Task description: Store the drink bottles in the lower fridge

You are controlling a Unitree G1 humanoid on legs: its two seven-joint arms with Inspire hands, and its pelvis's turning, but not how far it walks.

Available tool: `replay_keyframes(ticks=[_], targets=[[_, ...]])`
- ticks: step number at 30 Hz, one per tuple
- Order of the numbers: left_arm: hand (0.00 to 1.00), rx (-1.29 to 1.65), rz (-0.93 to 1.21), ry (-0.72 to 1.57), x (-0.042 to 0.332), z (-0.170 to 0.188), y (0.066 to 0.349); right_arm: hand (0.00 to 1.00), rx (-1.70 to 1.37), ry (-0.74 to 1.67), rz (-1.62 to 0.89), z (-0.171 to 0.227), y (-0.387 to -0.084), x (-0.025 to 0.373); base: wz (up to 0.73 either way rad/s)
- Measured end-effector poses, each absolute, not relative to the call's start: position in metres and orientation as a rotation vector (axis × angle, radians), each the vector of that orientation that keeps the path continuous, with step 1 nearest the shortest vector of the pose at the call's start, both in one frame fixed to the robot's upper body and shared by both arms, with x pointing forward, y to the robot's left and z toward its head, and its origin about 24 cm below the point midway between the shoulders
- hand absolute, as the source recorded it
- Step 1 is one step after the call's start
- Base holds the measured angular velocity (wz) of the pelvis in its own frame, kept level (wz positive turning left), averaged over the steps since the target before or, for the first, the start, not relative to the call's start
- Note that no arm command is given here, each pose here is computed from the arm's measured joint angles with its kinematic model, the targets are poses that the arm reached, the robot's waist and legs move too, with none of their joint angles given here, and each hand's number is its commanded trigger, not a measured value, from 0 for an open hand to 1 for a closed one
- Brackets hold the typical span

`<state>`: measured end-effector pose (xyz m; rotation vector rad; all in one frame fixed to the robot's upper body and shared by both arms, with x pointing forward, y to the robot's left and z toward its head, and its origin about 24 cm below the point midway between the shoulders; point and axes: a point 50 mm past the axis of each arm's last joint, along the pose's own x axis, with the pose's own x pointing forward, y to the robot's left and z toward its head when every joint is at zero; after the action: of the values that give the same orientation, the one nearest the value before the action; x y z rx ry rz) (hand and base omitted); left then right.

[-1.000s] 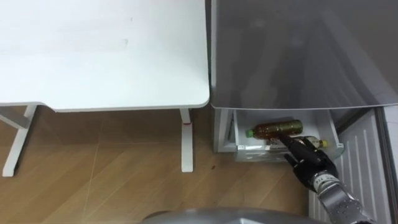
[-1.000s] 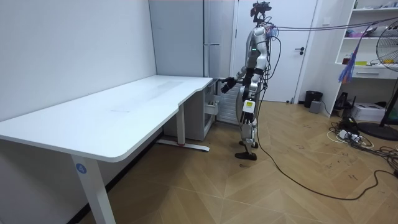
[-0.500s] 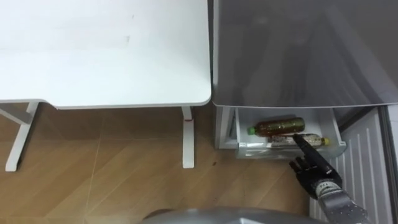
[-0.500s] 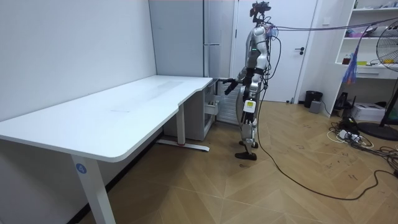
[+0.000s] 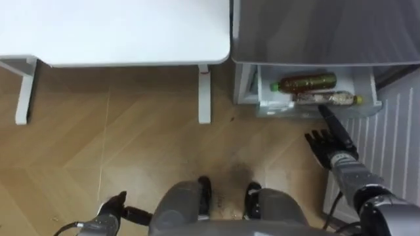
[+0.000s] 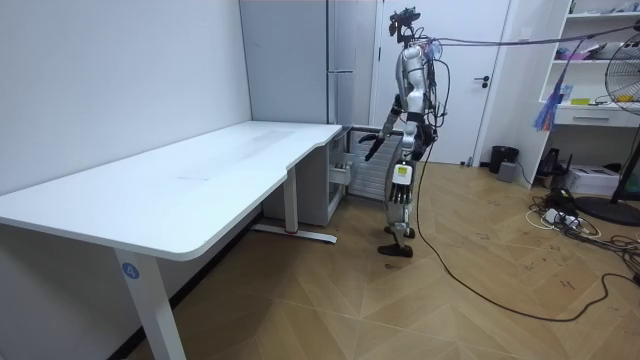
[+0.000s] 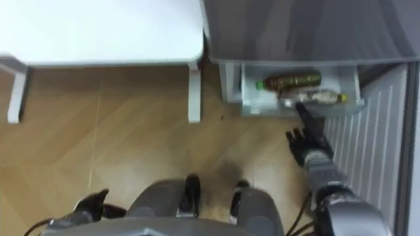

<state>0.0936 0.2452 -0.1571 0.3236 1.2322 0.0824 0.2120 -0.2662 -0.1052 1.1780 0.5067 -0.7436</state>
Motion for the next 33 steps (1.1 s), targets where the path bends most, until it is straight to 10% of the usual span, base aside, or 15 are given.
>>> replay_keyframes(ticks=[33], targets=[[0.0, 0.258, 0.188, 1.083, 0.122, -0.138, 0.265, 0.0, 1.131, 0.157, -0.573, 0.002, -0.328, 0.297, 0.11]])
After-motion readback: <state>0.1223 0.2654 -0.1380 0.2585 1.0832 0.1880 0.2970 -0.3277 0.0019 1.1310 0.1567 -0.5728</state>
